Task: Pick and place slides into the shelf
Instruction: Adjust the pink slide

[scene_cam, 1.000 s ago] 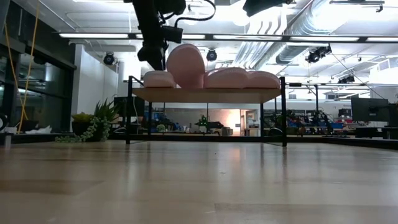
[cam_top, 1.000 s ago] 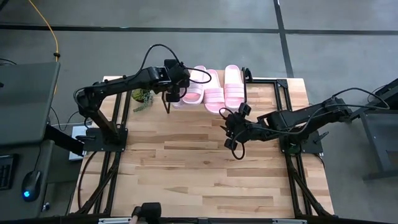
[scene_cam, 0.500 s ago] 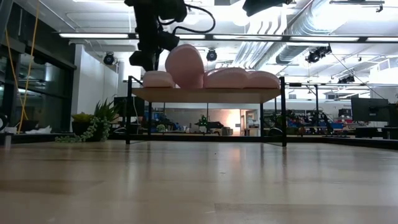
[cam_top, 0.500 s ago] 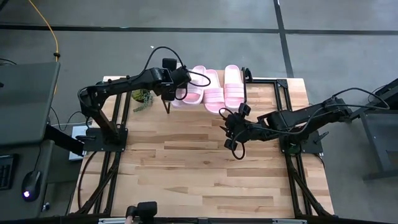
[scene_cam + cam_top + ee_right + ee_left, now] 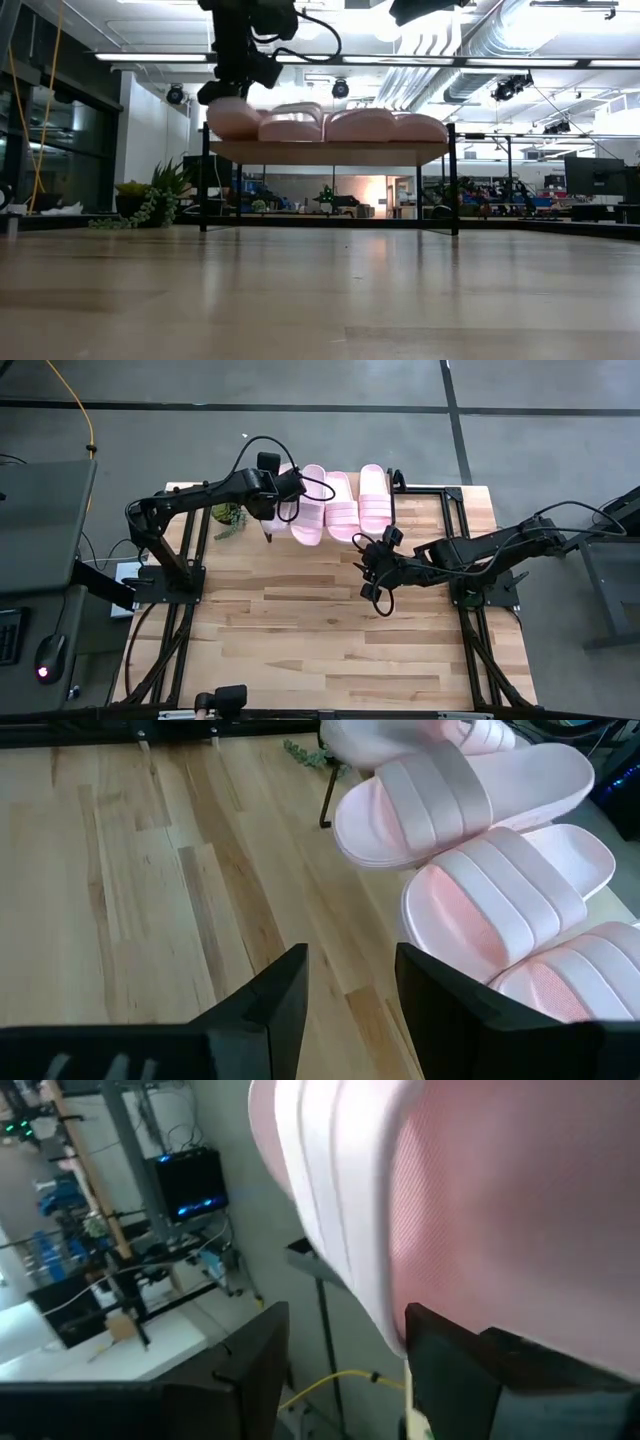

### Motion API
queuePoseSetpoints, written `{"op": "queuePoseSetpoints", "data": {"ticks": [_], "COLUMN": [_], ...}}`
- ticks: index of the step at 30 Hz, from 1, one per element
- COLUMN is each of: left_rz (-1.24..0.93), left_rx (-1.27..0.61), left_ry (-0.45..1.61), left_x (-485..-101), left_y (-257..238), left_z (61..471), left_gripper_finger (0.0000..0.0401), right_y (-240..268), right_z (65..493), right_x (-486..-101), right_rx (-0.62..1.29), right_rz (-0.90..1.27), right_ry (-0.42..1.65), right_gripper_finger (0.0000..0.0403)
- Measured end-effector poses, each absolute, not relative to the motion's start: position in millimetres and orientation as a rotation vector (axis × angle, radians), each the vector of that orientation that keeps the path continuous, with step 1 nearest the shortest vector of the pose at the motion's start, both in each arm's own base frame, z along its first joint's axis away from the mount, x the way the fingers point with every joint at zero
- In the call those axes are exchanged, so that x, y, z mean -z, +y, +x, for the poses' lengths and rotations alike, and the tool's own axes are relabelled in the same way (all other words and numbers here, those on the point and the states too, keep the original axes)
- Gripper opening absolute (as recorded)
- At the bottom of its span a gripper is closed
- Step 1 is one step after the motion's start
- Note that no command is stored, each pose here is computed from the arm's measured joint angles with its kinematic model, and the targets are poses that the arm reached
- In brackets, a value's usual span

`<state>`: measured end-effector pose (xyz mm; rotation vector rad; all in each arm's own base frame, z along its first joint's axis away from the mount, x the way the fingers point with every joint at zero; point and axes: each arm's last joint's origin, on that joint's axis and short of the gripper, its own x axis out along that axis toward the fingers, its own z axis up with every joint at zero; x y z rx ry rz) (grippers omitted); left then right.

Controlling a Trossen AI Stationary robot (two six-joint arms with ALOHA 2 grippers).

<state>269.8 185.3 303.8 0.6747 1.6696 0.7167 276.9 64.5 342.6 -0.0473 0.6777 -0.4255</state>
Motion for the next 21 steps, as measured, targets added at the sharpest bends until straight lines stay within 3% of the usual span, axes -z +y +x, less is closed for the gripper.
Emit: {"op": "queuePoseSetpoints", "data": {"ticks": [16,21], "left_rz": [0.587,0.477], "left_rx": [-0.736,-0.628], "left_ry": [1.603,1.512], "left_x": [-303.1,-300.9], "left_y": [185.3,183.6], "left_z": [271.3,275.7], "left_gripper_finger": [0.0184,0.0184], "right_y": [64.7,64.9], "right_z": [277.4,278.5], "right_x": [-343.0,-344.0], "right_rx": [0.425,0.423], "right_rz": [-0.044,-0.036], "right_ry": [0.671,0.657], "right_gripper_finger": [0.0142,0.0142]}}
